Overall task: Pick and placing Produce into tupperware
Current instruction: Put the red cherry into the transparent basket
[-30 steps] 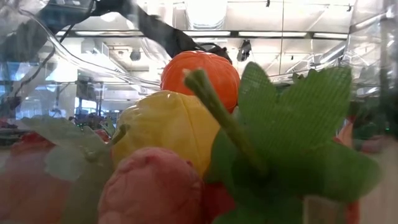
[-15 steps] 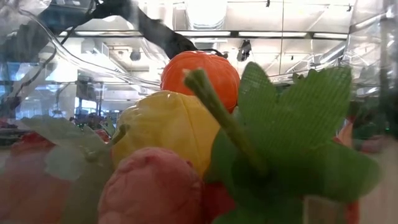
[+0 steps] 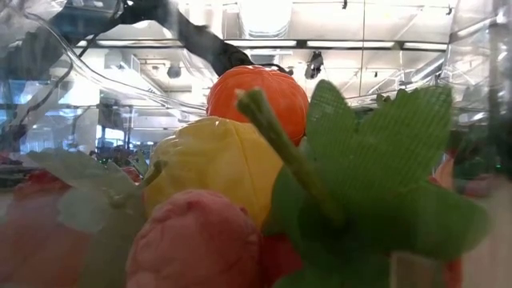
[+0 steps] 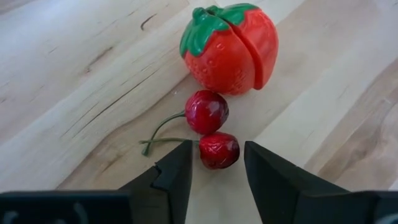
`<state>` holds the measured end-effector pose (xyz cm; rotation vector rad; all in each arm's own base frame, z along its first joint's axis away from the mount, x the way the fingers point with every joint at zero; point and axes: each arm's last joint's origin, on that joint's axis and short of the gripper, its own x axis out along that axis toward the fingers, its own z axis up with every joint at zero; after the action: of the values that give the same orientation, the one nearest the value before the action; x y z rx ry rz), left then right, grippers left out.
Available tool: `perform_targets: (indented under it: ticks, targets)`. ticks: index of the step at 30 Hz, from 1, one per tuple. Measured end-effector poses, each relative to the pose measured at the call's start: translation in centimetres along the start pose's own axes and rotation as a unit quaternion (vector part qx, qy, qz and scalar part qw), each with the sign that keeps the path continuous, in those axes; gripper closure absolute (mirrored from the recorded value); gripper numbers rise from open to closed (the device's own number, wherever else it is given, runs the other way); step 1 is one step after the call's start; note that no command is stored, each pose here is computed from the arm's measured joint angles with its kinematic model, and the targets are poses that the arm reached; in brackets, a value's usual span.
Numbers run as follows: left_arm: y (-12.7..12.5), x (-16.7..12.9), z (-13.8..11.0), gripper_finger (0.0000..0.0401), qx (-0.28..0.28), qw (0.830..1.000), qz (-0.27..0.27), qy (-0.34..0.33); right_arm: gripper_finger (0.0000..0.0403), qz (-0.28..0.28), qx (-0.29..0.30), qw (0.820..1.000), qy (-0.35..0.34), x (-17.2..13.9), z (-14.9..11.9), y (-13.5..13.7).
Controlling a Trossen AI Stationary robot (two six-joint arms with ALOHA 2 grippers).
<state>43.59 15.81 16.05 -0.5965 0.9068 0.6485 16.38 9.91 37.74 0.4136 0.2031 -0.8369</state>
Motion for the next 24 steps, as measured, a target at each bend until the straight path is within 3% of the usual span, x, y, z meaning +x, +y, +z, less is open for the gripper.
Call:
perform_targets:
  ticks: [7,24]
  targets:
    - [0.0,0.0,0.0,0.0299,0.0,1.0,-0.001,-0.001,0.0096,0.003,0.008,1.0,0.0,0.0,0.0,0.1]
    - [-1.8,-1.0,-0.7,0.0302,0.029,0.999,-0.036,0.01,0.0095,0.003,0.009,1.0,0.0,0.0,0.0,0.1]
